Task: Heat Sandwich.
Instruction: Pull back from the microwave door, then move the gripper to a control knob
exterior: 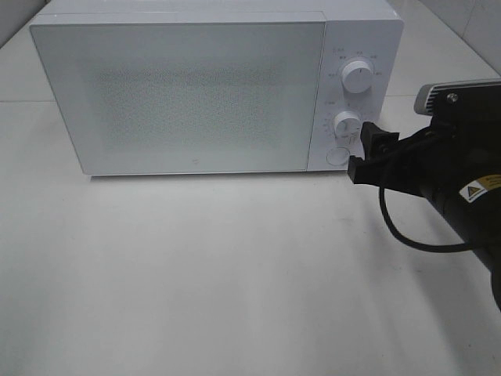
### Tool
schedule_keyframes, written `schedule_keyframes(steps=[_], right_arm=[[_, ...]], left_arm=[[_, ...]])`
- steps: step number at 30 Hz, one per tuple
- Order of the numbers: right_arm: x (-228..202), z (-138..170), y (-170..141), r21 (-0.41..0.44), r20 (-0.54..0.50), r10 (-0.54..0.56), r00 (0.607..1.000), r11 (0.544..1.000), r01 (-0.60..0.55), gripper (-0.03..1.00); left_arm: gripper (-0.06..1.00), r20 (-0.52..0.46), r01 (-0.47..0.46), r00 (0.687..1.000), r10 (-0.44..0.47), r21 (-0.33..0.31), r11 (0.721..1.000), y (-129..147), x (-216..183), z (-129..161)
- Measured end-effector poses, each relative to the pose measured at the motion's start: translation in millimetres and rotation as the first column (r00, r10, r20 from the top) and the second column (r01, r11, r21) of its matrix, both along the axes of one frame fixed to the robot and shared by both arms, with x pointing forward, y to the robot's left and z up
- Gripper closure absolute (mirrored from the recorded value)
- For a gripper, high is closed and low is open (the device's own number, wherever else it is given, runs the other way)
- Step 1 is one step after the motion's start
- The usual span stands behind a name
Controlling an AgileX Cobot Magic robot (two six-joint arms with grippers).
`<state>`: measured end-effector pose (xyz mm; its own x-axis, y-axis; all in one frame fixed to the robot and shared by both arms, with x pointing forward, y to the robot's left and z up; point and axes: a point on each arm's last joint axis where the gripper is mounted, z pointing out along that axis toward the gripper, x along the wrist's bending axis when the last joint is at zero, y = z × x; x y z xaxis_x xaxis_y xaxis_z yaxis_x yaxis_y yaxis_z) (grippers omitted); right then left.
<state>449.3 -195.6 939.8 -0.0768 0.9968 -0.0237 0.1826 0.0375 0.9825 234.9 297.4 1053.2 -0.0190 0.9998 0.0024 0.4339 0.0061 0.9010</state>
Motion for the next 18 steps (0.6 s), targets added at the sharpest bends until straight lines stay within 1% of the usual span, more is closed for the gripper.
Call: schedule_keyframes(steps=[5, 10, 18], right_arm=[[-3, -9, 6, -0.009, -0.02, -0.021, 1.0, 1.0, 0.02, 0.21], [-5, -17, 10, -0.027, -0.046, -0.009, 0.999, 1.0, 0.008, 0.21], [-5, -20, 10, -0.034, -0.054, -0.018, 0.998, 0.999, 0.016, 0.21]], left_arm=[[-0.05, 0.0, 0.0, 1.0, 0.0, 0.0, 1.0, 0, 0, 0], [-0.05, 0.0, 0.0, 1.0, 0.0, 0.0, 1.0, 0, 0, 0], [-0.05, 0.0, 0.0, 1.0, 0.0, 0.0, 1.0, 0, 0, 0]])
